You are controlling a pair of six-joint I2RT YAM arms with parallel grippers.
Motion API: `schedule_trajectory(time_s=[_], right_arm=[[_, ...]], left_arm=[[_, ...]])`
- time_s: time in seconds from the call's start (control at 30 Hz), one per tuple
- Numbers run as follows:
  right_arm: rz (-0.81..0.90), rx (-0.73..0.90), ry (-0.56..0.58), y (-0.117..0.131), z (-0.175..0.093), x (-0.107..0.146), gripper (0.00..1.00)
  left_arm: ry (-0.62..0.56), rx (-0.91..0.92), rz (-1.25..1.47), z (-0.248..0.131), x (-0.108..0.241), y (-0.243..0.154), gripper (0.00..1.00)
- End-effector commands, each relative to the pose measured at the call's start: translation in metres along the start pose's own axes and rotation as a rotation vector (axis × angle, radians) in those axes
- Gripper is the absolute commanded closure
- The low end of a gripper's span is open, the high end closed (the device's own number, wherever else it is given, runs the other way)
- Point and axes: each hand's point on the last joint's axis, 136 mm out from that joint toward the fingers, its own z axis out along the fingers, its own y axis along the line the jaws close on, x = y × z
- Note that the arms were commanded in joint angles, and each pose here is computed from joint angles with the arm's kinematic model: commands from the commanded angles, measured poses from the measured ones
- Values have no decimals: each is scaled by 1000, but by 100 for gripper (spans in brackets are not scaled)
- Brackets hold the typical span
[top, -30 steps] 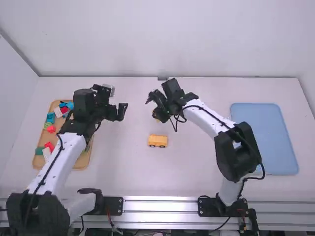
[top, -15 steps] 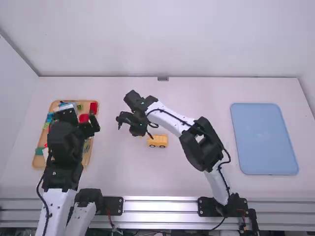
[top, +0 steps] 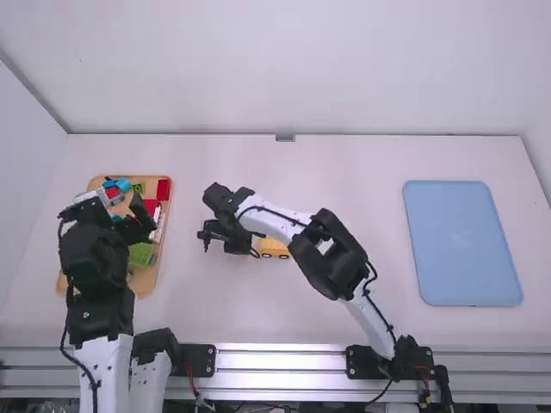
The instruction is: Assemble lego blocks to make yellow taxi
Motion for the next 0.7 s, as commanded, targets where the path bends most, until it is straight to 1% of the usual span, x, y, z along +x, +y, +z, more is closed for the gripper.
schedule_trajectory(time_s=[0.0,0.03,0.07,0.1,0.13,0.17,0.2,0.23,0.27,0.33,0.43,0.47,0.5,0.57,0.6,0.63,0.67], right_arm=[[-13,21,-1,-4,-1,-7,88],[-14,21,0,-3,0,-7,87],[-14,21,0,-3,0,-7,82],[-10,21,0,-5,-1,-6,71],[-10,22,0,-5,-1,-6,53],[-10,22,1,-5,-1,-6,50],[-11,22,1,-5,-1,-6,24],[-10,22,0,-5,-1,-6,5],[-9,22,0,-5,-1,-5,2],[-1,26,-4,-9,-3,-5,2],[19,28,-29,-16,-12,-9,2],[50,19,-48,-19,-23,-10,1],[62,14,-59,-20,-27,-11,1],[89,-19,-123,-20,-50,-18,2],[93,-34,-171,-22,-66,-22,3],[99,-34,-215,-26,-80,-24,7],[103,-30,-237,-29,-87,-25,9]], left_arm=[[40,80,-12,6,11,-9,1],[45,83,-15,8,12,-8,1],[54,86,-19,11,14,-7,1],[61,86,-22,14,15,-6,1],[69,86,-25,17,16,-5,1],[70,86,-24,18,17,-5,1],[78,103,-5,21,18,-7,1],[82,123,16,24,19,-11,1],[85,140,29,26,20,-13,1],[86,149,28,29,20,-15,1],[88,152,-6,35,19,-16,1],[90,162,-6,37,20,-17,1],[90,163,-6,38,20,-17,1],[97,160,-6,43,20,-17,1],[107,158,-8,47,21,-16,1],[116,158,-9,51,21,-16,1],[120,158,-10,53,21,-16,1]])
